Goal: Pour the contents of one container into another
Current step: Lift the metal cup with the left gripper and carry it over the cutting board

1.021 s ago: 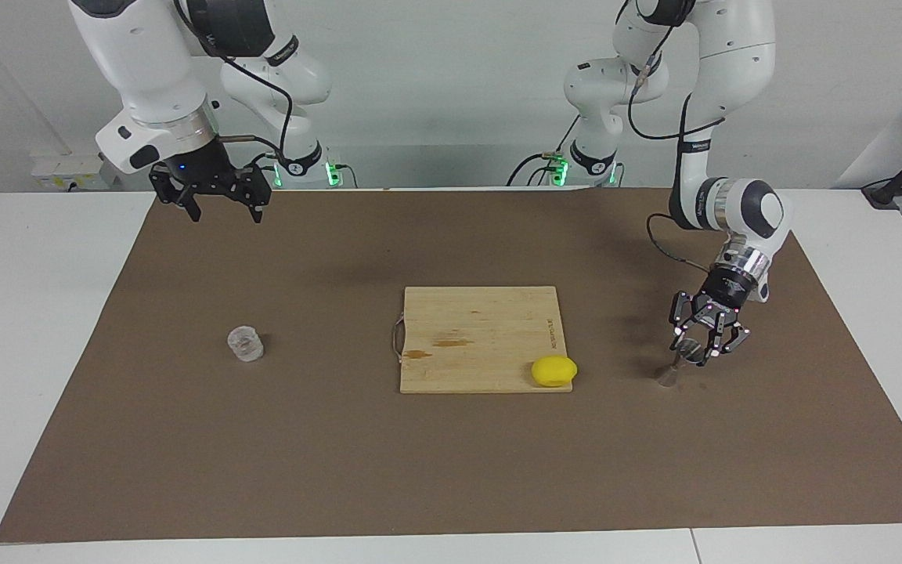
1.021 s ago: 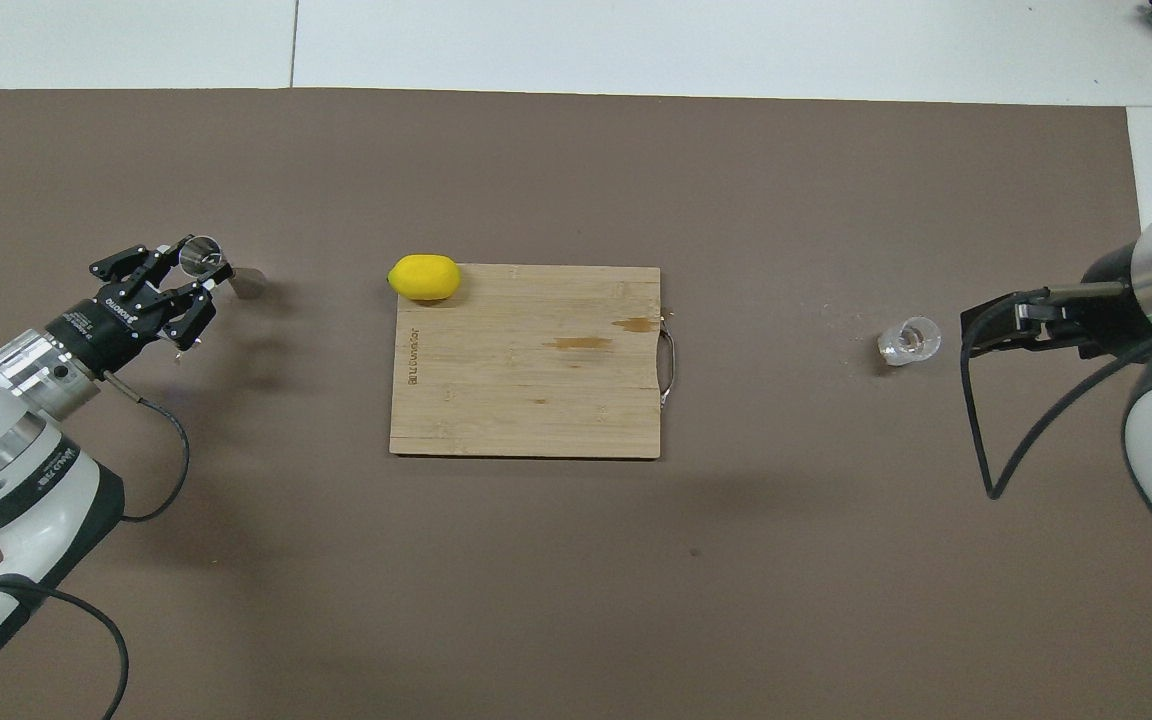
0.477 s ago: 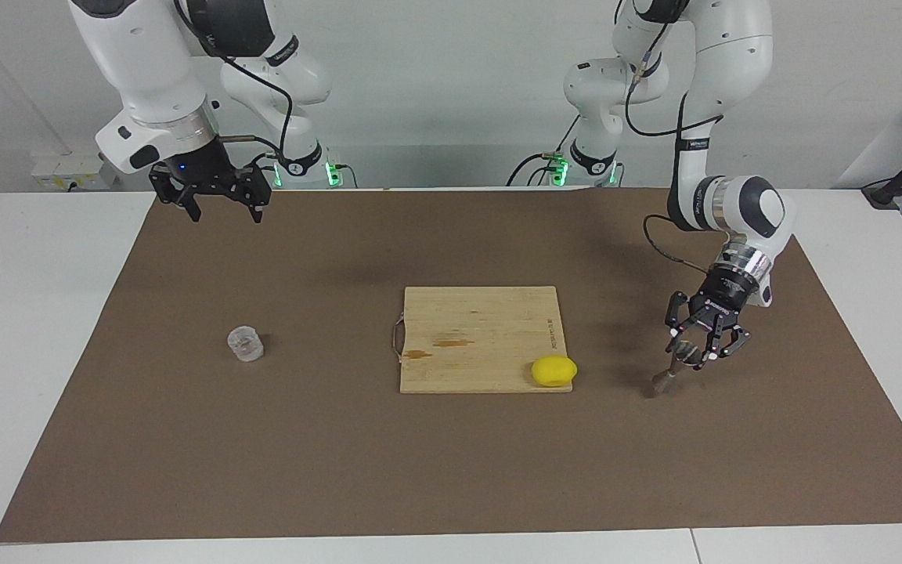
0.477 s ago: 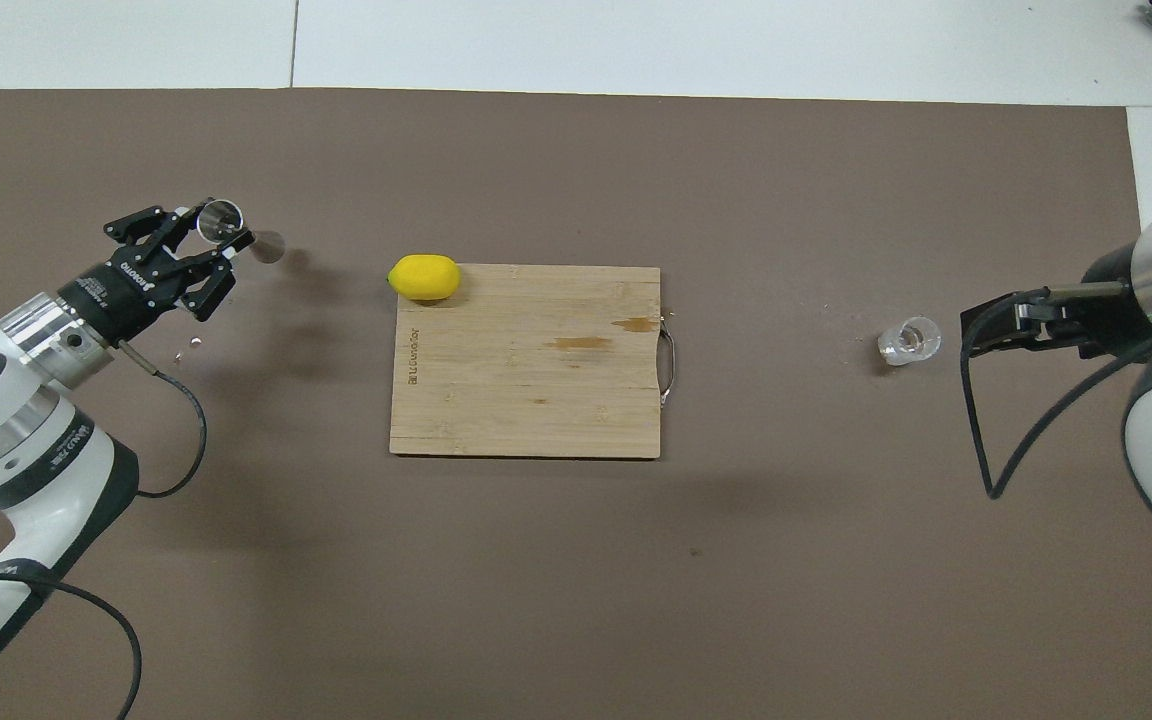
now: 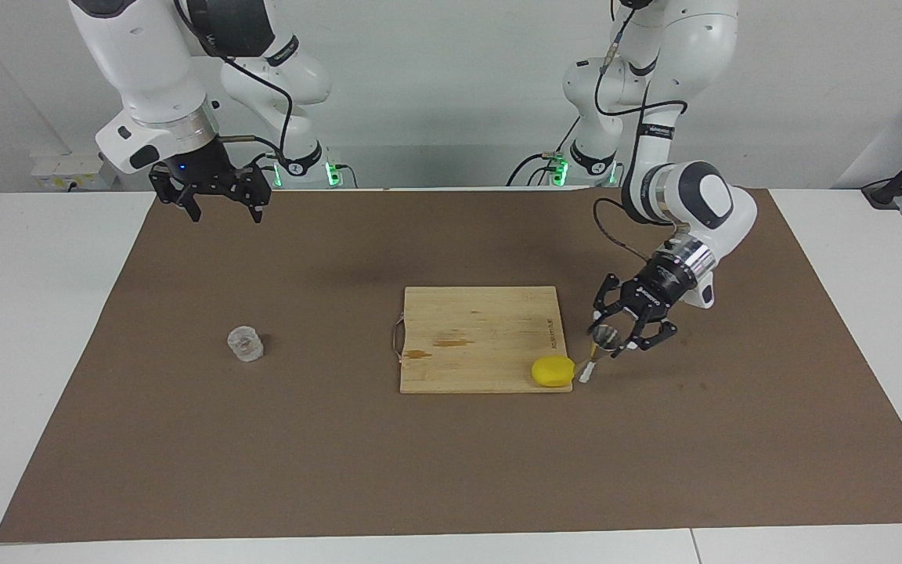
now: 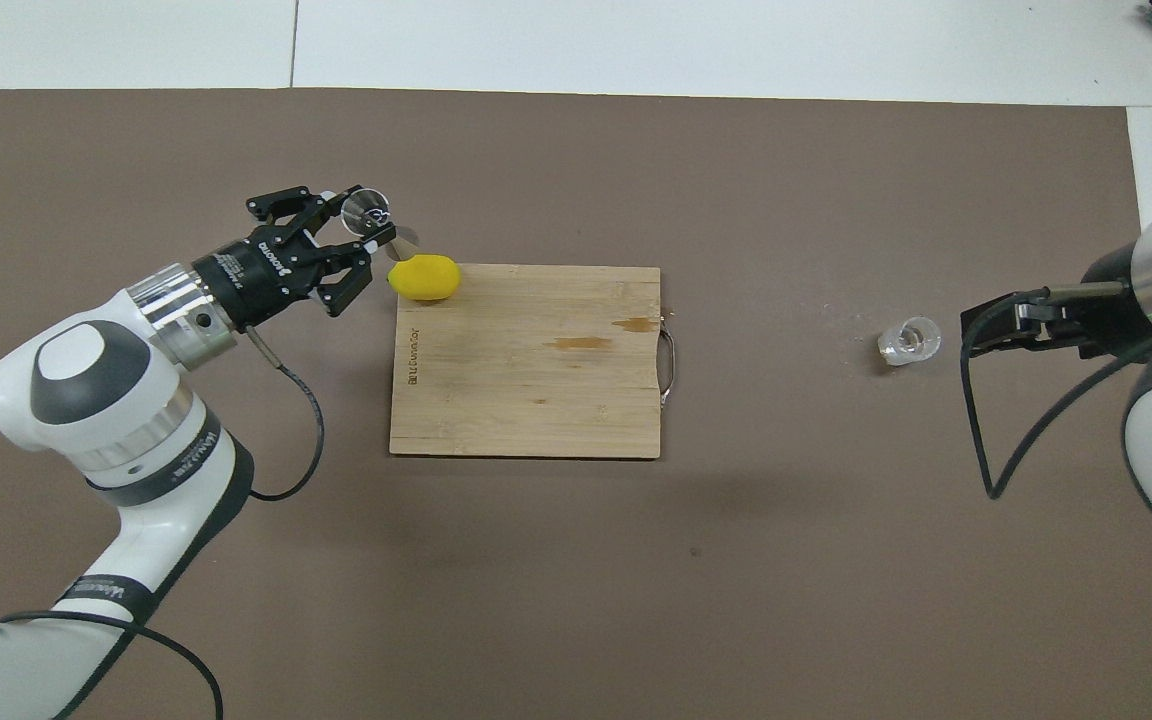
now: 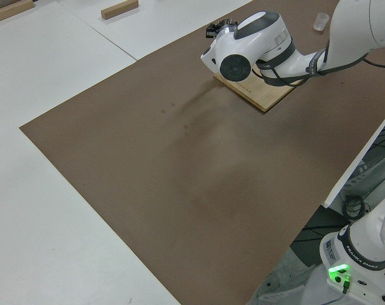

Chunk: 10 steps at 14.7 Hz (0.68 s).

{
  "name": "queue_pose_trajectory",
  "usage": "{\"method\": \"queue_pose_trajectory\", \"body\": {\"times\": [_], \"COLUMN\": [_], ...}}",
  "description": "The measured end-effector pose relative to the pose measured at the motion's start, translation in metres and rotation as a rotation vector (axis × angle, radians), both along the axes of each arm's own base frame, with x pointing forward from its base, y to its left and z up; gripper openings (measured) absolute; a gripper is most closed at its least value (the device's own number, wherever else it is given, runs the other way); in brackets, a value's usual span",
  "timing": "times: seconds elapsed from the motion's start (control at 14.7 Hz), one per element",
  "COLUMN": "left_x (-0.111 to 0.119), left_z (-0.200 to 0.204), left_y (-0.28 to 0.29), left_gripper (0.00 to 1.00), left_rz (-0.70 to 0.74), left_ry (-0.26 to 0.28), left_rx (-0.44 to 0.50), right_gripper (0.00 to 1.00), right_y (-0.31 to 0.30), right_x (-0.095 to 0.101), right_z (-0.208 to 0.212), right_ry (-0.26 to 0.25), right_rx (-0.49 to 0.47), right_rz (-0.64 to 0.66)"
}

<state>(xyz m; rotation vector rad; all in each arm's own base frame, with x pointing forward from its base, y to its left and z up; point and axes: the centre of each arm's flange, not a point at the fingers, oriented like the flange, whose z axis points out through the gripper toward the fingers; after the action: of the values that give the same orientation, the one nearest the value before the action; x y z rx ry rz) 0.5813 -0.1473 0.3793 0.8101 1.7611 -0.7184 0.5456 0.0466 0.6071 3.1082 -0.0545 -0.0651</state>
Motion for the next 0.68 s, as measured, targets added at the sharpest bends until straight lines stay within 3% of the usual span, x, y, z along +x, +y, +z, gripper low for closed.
{"method": "queue_pose_trajectory", "body": {"times": [0.34, 0.68], "left_x": [-0.033, -0.045], "left_z": [0.007, 0.011], "left_y": [-0.1, -0.144], "left_gripper": [0.5, 0.5], "left_rz": [-0.039, -0.025], "left_ry": [0.044, 0.056], "left_rx": [0.008, 0.025], "right_gripper": [1.0, 1.0], "right_y": [0.0, 0.0], "right_x": [0.0, 0.0], "right_z": [0.0, 0.0], "right_ry": [0.0, 0.0], "right_rx": [0.0, 0.0], "right_rz": [0.0, -0.001]}}
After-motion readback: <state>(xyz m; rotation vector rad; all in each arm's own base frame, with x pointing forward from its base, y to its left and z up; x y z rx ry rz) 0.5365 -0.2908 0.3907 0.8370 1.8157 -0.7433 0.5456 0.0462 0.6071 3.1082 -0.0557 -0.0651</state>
